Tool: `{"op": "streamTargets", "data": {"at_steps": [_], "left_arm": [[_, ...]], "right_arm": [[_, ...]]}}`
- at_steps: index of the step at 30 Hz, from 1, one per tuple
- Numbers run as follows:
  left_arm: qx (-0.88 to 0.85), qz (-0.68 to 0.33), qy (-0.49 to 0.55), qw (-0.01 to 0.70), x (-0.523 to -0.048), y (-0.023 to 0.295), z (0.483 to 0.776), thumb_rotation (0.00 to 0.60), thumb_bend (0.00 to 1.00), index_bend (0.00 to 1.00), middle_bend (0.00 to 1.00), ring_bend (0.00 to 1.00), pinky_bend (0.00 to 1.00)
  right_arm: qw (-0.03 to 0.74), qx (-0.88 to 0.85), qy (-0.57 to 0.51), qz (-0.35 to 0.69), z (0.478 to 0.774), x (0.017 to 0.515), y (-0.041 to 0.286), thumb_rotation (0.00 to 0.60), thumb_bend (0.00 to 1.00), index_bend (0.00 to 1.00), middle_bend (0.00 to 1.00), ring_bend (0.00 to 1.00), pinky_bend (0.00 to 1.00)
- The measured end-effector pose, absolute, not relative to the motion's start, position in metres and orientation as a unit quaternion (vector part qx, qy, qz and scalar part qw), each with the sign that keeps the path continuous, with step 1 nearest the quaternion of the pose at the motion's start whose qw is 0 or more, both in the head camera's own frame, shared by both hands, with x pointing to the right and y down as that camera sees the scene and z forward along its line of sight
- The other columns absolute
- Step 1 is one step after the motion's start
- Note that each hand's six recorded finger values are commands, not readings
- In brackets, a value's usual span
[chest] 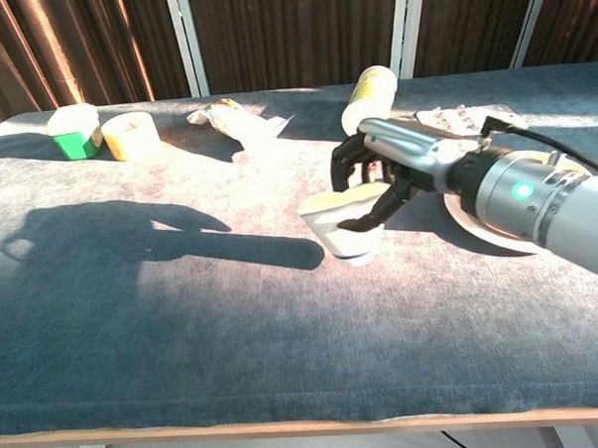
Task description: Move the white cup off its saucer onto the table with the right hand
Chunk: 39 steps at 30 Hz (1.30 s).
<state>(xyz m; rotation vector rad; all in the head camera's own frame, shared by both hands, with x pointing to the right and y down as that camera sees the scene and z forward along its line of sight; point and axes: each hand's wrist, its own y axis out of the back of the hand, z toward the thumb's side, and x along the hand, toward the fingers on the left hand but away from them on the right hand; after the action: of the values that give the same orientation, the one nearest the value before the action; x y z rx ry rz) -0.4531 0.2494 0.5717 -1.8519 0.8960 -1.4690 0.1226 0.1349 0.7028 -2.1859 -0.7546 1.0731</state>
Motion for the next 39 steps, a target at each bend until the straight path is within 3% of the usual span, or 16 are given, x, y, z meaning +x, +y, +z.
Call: {"op": "streamTargets", "data": {"at_steps": [6,11,14,19,27,34,39], "left_arm": [[-0.698,-0.553,0.343,0.299,-0.456,0.249,0.57,0.6,0.22,0.08,0.23,0.24,0.48],[-0.698,-0.552,0.345,0.299,-0.457,0.248,0.57,0.6,0.22,0.08,0.23,0.24,0.48],[-0.699,-0.552,0.342,0.299,-0.456,0.249,0.57,0.6,0.22,0.08,0.23,0.24,0.48],[-0.7,-0.551,0.339,0.303,-0.453,0.249,0.57,0.6,0.22,0.08,0.23,0.25,0.48],[-0.698,-0.552,0.336,0.307,-0.452,0.249,0.571,0.6,0.21,0.08,0.23,0.25,0.48],[-0.688,-0.556,0.347,0.312,-0.455,0.249,0.567,0.6,0.22,0.08,0.23,0.25,0.48],[-0.679,-0.559,0.348,0.325,-0.454,0.249,0.566,0.6,0.22,0.08,0.23,0.25,0.48]], "right_arm": [[0.268,-0.847,-0.268,0.373,0.715,0.097,0.149,0.6,0.27,0.4,0.22,0.16,0.32],[0.272,-0.847,-0.267,0.37,0.714,0.098,0.15,0.6,0.21,0.13,0.06,0.03,0.18],[0.274,-0.846,-0.267,0.371,0.711,0.102,0.149,0.6,0.15,0.01,0.0,0.0,0.17],[0.278,-0.846,-0.264,0.37,0.699,0.11,0.149,0.6,0.07,0.0,0.0,0.0,0.14],[0.3,-0.827,-0.291,0.376,0.658,0.151,0.144,0.6,0.07,0.0,0.0,0.0,0.11],[0.374,-0.728,-0.322,0.476,0.608,0.25,0.15,0.6,0.07,0.0,0.0,0.0,0.13],[0.38,-0.645,-0.361,0.557,0.59,0.327,0.174,0.6,0.07,0.0,0.0,0.0,0.13]]}}
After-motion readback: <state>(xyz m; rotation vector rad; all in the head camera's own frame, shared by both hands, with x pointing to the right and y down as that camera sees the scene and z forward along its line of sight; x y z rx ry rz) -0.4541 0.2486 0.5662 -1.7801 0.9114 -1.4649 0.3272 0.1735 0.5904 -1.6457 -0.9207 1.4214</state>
